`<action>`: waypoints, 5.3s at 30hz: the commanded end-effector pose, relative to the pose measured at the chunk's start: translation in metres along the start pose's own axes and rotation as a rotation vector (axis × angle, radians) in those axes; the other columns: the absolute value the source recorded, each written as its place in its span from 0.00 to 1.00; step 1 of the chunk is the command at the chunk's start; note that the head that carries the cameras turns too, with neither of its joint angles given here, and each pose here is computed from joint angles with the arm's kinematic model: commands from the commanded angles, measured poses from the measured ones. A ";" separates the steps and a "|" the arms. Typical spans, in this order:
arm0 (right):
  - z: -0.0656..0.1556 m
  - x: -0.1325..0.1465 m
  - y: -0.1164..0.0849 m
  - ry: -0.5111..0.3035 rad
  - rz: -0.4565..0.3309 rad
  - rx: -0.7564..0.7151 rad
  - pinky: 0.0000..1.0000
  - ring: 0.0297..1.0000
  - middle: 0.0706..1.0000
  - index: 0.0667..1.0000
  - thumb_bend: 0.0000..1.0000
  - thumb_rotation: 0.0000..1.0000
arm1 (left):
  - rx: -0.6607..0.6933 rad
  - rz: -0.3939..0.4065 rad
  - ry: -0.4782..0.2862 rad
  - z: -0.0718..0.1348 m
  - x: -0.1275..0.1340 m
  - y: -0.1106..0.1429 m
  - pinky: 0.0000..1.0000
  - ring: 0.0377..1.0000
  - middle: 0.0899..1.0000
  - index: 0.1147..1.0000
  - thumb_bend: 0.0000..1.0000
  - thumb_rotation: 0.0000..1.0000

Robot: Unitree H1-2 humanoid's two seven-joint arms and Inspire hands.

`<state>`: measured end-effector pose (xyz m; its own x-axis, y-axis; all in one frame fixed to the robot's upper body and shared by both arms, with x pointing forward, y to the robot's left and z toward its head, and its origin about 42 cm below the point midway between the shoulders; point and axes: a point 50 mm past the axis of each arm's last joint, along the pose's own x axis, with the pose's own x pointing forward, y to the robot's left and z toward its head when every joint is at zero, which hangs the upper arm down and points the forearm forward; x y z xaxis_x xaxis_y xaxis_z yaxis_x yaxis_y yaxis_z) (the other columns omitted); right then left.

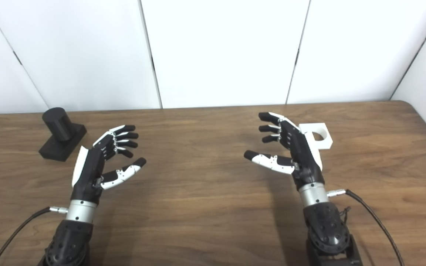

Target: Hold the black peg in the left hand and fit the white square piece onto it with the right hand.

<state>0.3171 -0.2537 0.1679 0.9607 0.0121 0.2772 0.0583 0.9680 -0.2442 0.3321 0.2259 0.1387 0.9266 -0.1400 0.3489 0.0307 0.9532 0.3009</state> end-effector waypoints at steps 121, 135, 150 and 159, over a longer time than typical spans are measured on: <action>0.006 -0.001 -0.053 -0.052 -0.001 -0.053 0.56 0.69 0.75 0.70 0.66 0.23 | 1.072 0.301 0.248 0.053 0.088 0.142 0.86 1.00 1.00 0.87 1.00 0.53; 0.009 -0.001 -0.052 -0.066 0.001 -0.059 0.52 0.65 0.75 0.70 0.64 0.19 | 1.132 0.321 0.399 0.034 0.095 0.143 0.86 1.00 1.00 0.84 1.00 0.62; 0.011 -0.002 -0.052 -0.059 0.004 -0.051 0.54 0.67 0.75 0.69 0.63 0.18 | 1.145 0.339 0.504 0.012 0.097 0.153 0.87 1.00 1.00 0.85 1.00 0.65; 0.013 -0.003 -0.051 -0.063 0.004 -0.052 0.56 0.69 0.76 0.70 0.62 0.18 | 1.123 0.320 0.573 0.003 0.098 0.153 0.80 1.00 1.00 0.86 1.00 0.65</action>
<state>0.3062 -0.2972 0.1725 0.9655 0.0151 0.2599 0.0611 0.9574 -0.2823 0.4140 0.3533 0.1928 0.8886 0.4430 0.1184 -0.2156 0.1758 0.9605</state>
